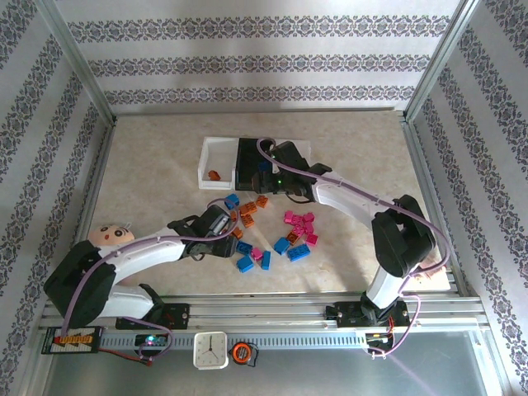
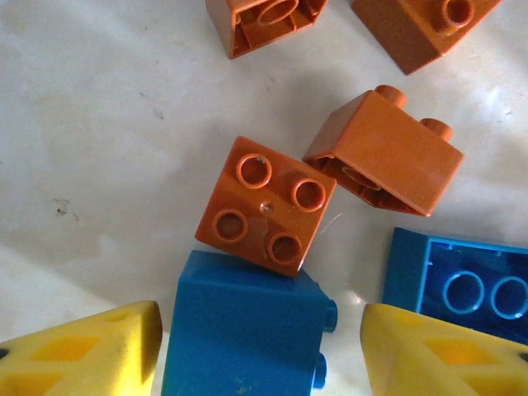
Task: Sort the legos into containers by color
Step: Pick up the lego from the middle-left of the table.
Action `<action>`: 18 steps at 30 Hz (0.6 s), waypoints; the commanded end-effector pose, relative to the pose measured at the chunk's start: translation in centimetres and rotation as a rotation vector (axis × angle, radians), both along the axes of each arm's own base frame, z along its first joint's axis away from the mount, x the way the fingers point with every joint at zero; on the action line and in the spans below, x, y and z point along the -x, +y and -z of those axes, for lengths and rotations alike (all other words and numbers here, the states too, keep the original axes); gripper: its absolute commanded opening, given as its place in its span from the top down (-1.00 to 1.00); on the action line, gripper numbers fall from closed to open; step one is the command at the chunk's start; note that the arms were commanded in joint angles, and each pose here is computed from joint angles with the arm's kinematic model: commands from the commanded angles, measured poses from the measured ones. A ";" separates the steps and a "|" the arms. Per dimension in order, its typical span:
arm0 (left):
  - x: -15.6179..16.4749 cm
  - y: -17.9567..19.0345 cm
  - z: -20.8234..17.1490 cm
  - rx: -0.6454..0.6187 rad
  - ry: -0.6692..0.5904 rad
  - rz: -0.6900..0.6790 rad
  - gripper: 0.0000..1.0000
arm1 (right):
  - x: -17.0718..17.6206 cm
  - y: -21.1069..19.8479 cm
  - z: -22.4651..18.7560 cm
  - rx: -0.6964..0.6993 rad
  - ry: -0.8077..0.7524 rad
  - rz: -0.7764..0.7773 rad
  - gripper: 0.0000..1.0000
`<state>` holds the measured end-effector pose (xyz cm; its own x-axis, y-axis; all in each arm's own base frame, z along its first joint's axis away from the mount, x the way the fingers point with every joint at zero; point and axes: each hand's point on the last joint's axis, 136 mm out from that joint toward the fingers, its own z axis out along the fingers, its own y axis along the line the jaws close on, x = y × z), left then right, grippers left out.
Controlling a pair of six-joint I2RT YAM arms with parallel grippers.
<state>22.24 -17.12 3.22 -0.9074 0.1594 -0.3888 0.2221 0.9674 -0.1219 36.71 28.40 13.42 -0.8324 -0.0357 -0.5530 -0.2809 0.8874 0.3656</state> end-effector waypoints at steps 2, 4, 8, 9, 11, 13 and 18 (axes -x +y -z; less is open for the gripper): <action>-0.2 0.1 0.7 -0.056 0.005 0.027 -0.11 | -0.5 -0.7 -2.3 -0.049 -0.056 0.037 -0.29; -0.2 0.0 0.8 -0.052 0.012 0.026 0.02 | -0.5 -1.0 -2.4 -0.049 -0.061 0.045 -0.29; 0.2 0.1 -0.2 -0.029 0.002 0.017 0.25 | -0.6 -1.7 -2.8 -0.055 -0.067 0.061 -0.29; 0.2 0.1 -0.7 -0.017 -0.006 0.015 0.31 | -0.6 -1.9 -2.9 -0.058 -0.069 0.065 -0.29; 0.3 0.1 -2.0 0.006 -0.023 0.010 0.36 | -0.6 -2.5 -3.1 -0.060 -0.075 0.078 -0.29; 0.2 -0.3 -4.0 0.049 -0.057 0.009 0.38 | -0.5 -3.2 -3.2 -0.066 -0.079 0.093 -0.29; -2.4 -2.4 -9.6 0.155 -0.176 0.033 0.39 | 0.1 -5.6 -3.2 -0.070 -0.087 0.147 -0.29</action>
<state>23.56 -18.36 9.97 -0.8463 0.1191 -0.5192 0.2543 0.9468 -0.1974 36.68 24.28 15.60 -0.7994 0.0734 -0.5964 -0.2166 0.8906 0.4000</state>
